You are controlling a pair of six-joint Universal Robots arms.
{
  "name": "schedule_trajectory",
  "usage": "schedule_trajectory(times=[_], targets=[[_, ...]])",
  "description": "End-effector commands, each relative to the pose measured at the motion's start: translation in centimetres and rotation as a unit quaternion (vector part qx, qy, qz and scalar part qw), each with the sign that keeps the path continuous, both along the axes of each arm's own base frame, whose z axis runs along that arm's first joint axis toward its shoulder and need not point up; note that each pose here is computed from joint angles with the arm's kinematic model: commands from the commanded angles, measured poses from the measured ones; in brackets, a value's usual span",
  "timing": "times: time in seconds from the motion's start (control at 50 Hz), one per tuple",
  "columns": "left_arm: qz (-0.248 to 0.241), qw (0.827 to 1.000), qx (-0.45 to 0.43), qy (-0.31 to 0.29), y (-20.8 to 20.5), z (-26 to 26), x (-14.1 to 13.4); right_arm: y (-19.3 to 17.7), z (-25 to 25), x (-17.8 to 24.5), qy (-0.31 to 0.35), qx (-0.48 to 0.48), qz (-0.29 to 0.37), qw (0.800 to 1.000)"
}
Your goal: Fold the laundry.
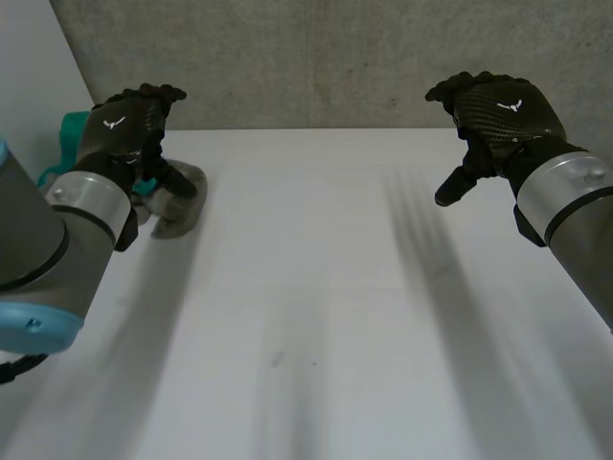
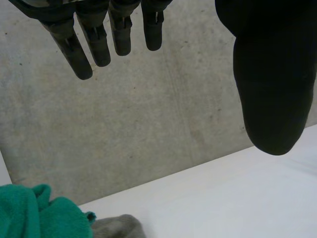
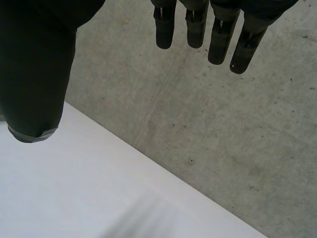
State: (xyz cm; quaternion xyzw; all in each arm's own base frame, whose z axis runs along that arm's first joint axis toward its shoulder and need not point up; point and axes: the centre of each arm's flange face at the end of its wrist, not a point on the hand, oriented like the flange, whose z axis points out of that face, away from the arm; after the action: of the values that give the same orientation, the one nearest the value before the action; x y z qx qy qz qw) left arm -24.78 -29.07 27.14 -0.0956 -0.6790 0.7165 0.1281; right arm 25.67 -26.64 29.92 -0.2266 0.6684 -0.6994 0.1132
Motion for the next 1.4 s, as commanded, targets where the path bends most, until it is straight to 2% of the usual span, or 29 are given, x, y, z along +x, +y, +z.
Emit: schedule_trajectory(times=[0.02, 0.08, 0.18, 0.26, 0.42, 0.7, 0.82, 0.9, 0.96, 1.04, 1.06, 1.2, 1.24, 1.3, 1.4], targets=[[0.083, 0.991, -0.02, -0.105, -9.1, -3.3, 3.8, -0.1, -0.6, 0.0, 0.007, 0.006, 0.0, 1.0], [0.098, 0.984, -0.031, -0.147, -11.7, -4.4, 5.4, -0.2, -1.1, 0.1, 0.015, 0.008, 0.0, 1.0], [0.086, 0.973, -0.073, -0.204, -16.7, -7.5, 7.3, -0.4, -1.9, 0.2, 0.034, 0.011, 0.002, 0.999], [0.099, 0.963, -0.114, -0.223, -20.0, -9.5, 9.5, -0.7, -2.4, 0.2, 0.041, 0.016, 0.002, 0.999], [0.099, 0.946, -0.168, -0.26, -24.3, -12.6, 11.9, -1.1, -3.4, 0.3, 0.046, 0.028, 0.002, 0.999], [0.042, 0.952, -0.144, -0.267, -26.3, -16.5, 12.2, -1.2, -3.4, 0.3, 0.047, 0.028, 0.002, 0.999], [0.043, 0.953, -0.143, -0.265, -26.2, -16.1, 12.2, -1.2, -3.5, 0.3, 0.048, 0.029, 0.003, 0.998], [0.069, 0.951, -0.149, -0.262, -25.2, -12.6, 11.7, -1.2, -3.4, 0.3, 0.047, 0.03, 0.002, 0.998], [0.086, 0.945, -0.195, -0.249, -23.8, -8.2, 10.8, -1.1, -3.3, 0.2, 0.048, 0.029, 0.002, 0.998], [0.065, 0.945, -0.242, -0.211, -20.3, -3.5, 7.4, -1.1, -3.1, 0.2, 0.047, 0.026, 0.001, 0.999], [0.047, 0.949, -0.249, -0.189, -18.5, -1.9, 5.9, -1.1, -3.0, 0.2, 0.046, 0.025, 0.001, 0.999], [-0.044, 0.971, -0.218, -0.089, -9.7, 2.0, 0.8, -1.1, -2.4, 0.1, 0.042, 0.018, -0.003, 0.999], [-0.092, 0.977, -0.184, -0.057, -5.6, 2.4, -1.2, -0.9, -1.9, 0.0, 0.039, 0.011, -0.004, 0.999], [-0.142, 0.981, -0.128, -0.035, -0.8, 1.4, -3.0, -1.0, -1.5, -0.2, 0.037, 0.006, -0.008, 0.999], [-0.207, 0.977, -0.008, -0.045, 4.7, -3.3, -5.0, -1.5, -1.5, -0.9, 0.038, 0.009, -0.018, 0.999]])
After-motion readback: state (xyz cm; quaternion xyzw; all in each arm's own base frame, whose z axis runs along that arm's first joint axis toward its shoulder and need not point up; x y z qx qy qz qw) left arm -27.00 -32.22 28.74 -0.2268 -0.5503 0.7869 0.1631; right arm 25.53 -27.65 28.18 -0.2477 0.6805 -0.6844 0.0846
